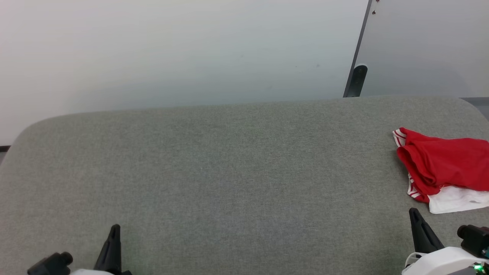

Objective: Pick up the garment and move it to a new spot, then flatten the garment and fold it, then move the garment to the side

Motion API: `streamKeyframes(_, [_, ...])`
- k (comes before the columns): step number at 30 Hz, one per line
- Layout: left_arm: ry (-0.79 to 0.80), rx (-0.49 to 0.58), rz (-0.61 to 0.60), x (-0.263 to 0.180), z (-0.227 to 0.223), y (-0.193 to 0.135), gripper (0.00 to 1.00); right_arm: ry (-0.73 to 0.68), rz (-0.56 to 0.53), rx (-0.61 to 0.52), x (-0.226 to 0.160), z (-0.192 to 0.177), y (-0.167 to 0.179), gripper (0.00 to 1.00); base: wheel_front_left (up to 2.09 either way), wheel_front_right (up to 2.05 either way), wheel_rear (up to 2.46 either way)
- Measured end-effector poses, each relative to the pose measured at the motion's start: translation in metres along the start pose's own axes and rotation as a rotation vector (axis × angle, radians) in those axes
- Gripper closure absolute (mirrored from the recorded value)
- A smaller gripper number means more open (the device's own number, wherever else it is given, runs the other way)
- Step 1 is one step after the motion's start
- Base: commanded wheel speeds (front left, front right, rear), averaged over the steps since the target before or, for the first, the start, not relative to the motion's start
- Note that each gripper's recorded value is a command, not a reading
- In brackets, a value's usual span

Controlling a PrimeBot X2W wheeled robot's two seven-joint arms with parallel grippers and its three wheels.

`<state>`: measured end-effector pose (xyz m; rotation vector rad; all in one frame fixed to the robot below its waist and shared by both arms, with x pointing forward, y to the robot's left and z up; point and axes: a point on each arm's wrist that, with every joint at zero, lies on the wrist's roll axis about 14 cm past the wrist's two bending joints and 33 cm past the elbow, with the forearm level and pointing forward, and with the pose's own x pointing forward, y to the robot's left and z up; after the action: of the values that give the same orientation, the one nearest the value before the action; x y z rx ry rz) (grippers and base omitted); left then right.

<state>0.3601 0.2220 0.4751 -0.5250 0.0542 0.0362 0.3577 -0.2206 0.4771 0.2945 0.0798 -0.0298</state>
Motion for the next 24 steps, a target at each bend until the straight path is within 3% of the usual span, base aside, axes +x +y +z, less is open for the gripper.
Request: streamKeyframes(24, [-0.004, -0.345, 0.021, 0.011, 0.004, -0.008, 1.00, -0.011, -0.023, 0.424, 0.008, 0.006, 0.003, 1.00, 0.00, 0.00, 0.00])
